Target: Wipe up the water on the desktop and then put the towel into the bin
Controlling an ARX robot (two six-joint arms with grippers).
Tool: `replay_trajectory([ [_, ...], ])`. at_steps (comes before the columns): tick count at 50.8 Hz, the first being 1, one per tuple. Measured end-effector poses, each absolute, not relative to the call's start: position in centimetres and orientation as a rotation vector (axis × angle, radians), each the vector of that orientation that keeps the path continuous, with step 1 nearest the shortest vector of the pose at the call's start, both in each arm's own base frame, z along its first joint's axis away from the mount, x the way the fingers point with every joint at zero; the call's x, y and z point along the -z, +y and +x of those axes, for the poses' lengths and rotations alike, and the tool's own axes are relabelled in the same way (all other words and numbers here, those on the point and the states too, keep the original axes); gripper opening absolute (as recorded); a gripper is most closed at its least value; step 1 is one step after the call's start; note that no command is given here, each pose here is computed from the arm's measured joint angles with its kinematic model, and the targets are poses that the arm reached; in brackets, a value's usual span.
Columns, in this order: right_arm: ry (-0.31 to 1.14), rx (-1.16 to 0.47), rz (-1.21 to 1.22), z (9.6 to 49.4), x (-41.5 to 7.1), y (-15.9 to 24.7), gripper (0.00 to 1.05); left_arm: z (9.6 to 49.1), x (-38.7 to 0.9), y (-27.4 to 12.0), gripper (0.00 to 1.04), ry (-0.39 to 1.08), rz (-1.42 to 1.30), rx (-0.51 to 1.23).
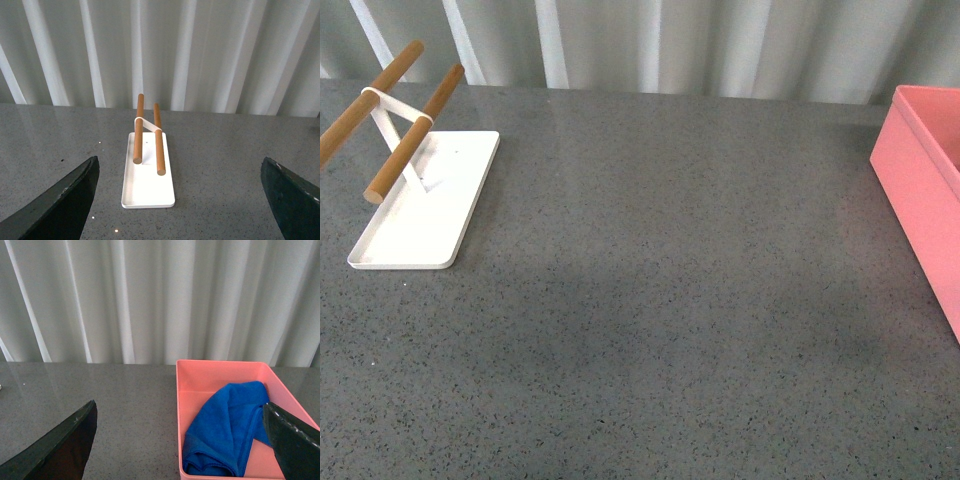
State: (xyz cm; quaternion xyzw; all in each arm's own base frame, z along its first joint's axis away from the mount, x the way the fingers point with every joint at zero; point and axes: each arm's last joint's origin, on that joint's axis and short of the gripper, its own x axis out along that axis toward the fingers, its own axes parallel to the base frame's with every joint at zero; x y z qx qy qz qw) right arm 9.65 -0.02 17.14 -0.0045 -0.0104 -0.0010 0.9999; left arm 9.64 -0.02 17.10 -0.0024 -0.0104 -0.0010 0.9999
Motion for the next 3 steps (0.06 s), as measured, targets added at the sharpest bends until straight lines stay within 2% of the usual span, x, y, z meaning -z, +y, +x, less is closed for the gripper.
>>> replay_trajectory([
  [3,-0.021,0.002,-0.009,9.65,-17.14,-0.02,0.98,9.64,-17.10,-0.02,0.98,-0.021,-0.005,0.002],
])
